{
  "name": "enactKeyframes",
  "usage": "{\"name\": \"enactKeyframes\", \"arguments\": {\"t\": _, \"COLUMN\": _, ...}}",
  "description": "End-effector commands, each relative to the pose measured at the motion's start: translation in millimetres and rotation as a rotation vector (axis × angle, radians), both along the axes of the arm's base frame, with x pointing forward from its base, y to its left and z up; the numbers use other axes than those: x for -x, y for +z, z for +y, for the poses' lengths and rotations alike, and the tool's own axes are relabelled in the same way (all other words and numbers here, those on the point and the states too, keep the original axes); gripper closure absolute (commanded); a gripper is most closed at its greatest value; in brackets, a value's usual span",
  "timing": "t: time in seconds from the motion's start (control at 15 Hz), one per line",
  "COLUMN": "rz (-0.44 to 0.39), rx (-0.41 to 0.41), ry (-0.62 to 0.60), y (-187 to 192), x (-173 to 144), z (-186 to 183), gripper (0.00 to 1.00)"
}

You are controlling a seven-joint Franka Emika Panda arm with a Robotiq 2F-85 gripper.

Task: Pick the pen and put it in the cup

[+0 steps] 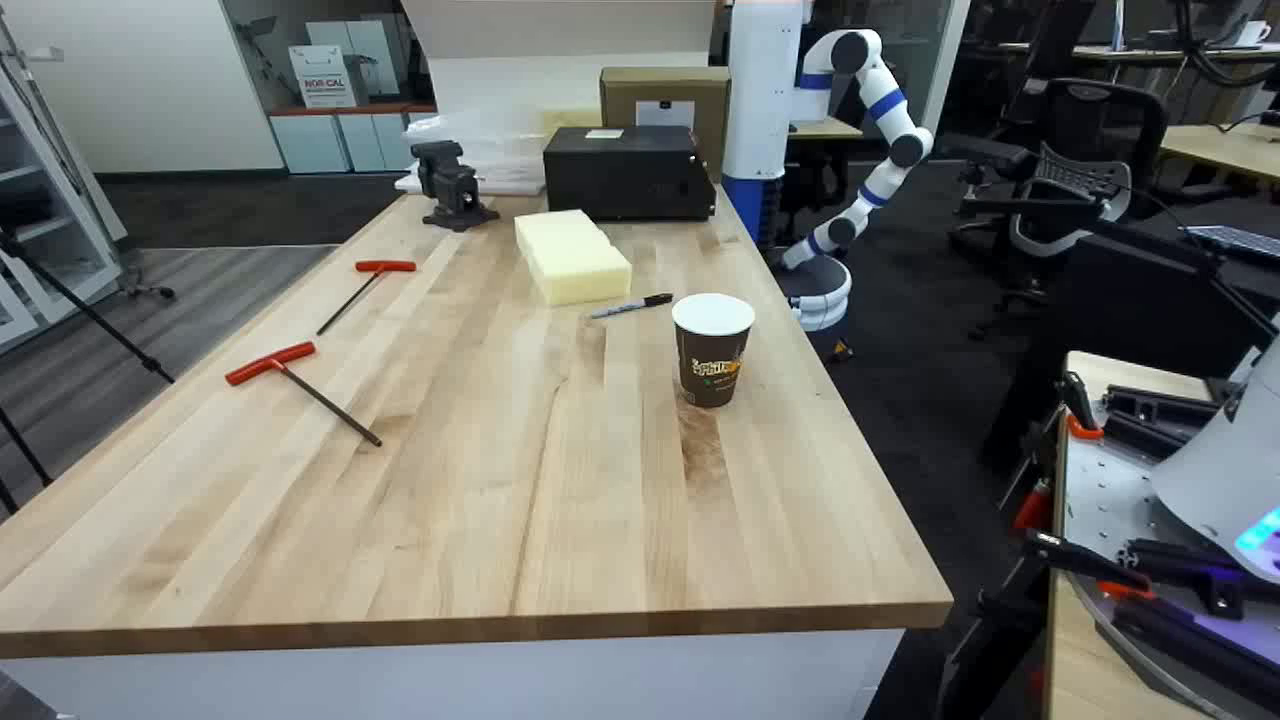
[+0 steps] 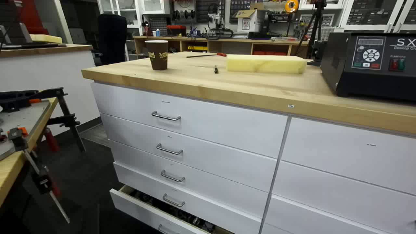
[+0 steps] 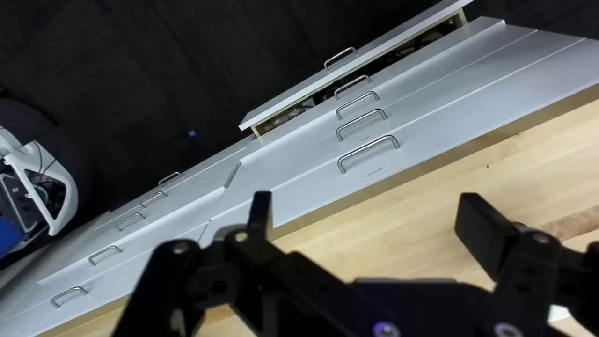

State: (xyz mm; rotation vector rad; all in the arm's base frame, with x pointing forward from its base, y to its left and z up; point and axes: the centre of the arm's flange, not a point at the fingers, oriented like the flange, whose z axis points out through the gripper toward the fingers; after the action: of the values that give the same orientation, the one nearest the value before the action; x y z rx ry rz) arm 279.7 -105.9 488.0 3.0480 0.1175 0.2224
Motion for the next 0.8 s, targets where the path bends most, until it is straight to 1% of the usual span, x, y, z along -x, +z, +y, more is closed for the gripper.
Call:
{"name": "enactKeyframes", "arguments": {"t": 0.0, "rz": 0.0, "rx": 0.0, "ry": 0.0, "y": 0.0, "x": 0.0, "z": 0.0, "gripper": 0.0}}
{"name": "enactKeyframes", "arguments": {"t": 0.6, "rz": 0.0, "rx": 0.0, "ry": 0.0, "y": 0.0, "x": 0.0, "z": 0.0, "gripper": 0.0}}
{"name": "enactKeyframes", "arguments": {"t": 0.73, "rz": 0.003, "rx": -0.004, "ry": 0.009, "y": -3.3, "x": -11.9, "z": 2.6, "gripper": 0.0}}
